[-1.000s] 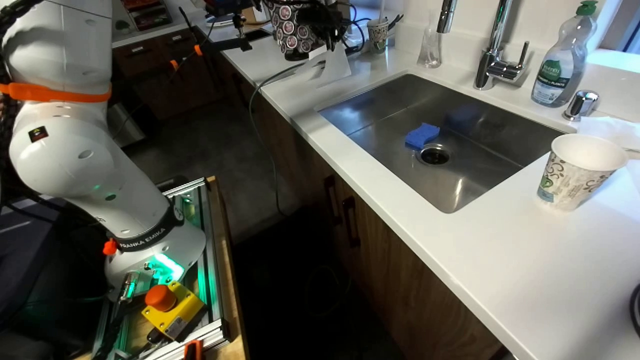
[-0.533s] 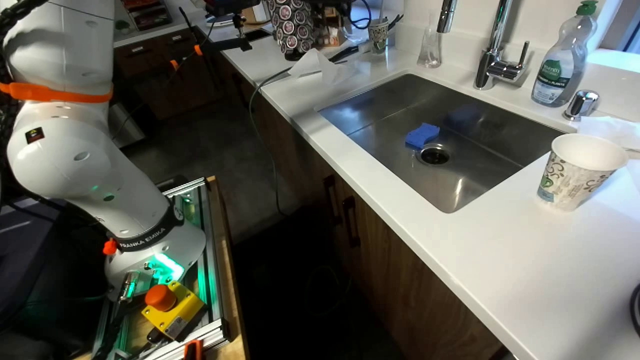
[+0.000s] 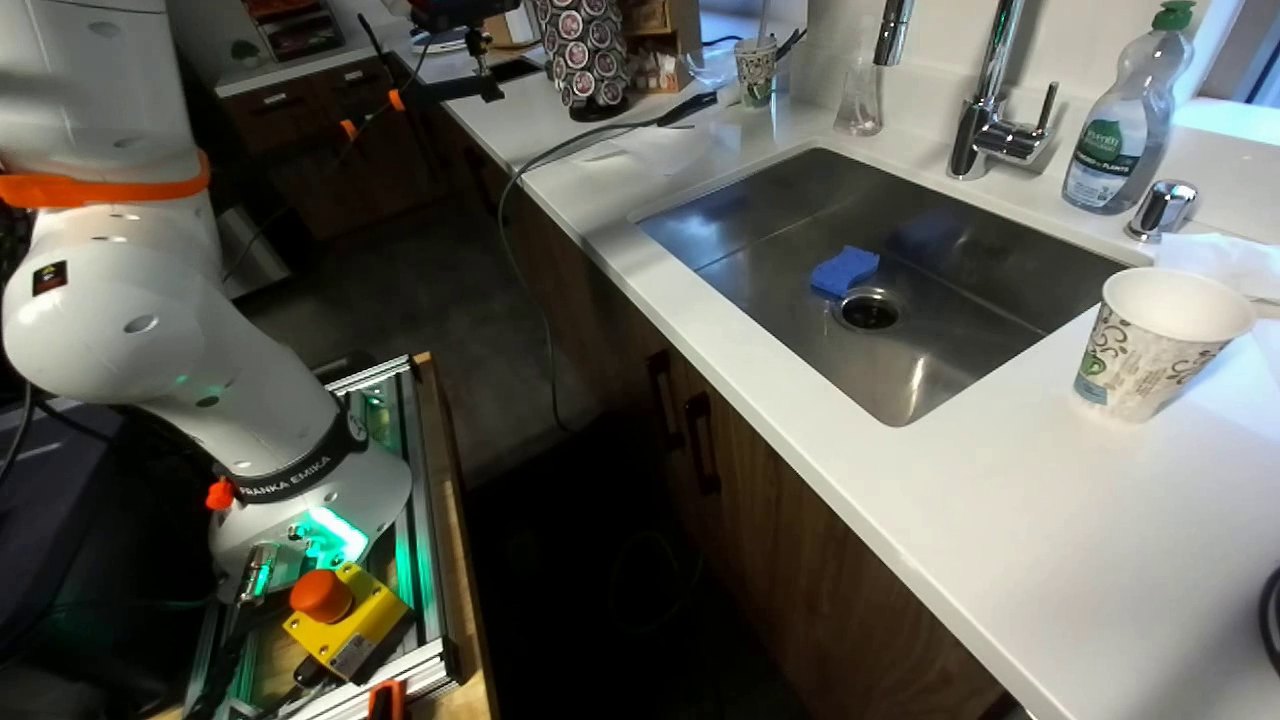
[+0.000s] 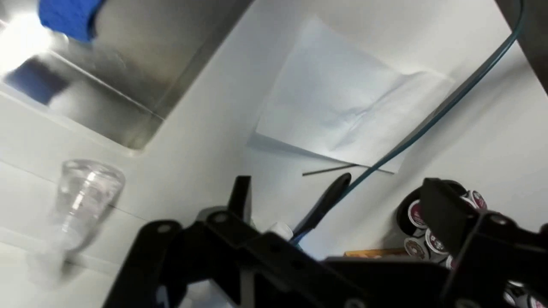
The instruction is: Wipe the kitchen faucet to with the paper towel
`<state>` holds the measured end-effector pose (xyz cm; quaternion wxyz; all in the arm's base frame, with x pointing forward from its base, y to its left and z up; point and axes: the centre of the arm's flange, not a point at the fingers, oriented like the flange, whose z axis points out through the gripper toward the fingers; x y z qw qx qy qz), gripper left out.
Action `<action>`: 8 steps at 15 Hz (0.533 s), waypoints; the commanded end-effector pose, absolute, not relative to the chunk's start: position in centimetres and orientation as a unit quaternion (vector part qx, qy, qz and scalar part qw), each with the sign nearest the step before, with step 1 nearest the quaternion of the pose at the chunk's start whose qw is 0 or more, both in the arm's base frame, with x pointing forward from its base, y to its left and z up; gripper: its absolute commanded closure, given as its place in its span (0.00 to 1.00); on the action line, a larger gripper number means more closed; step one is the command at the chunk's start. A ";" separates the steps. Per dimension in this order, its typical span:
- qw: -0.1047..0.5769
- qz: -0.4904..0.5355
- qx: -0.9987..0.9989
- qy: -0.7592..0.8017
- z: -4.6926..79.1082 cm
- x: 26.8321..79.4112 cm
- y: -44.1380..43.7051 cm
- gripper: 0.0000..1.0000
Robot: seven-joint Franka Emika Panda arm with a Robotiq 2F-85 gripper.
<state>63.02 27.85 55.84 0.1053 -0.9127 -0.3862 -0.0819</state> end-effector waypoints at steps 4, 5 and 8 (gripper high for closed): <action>0.055 0.024 -0.965 -0.257 62.6 57.8 18.4 0.00; 0.056 0.036 -0.971 -0.231 63.1 57.0 17.4 0.00; 0.062 0.022 -0.969 -0.240 63.7 57.8 17.2 0.00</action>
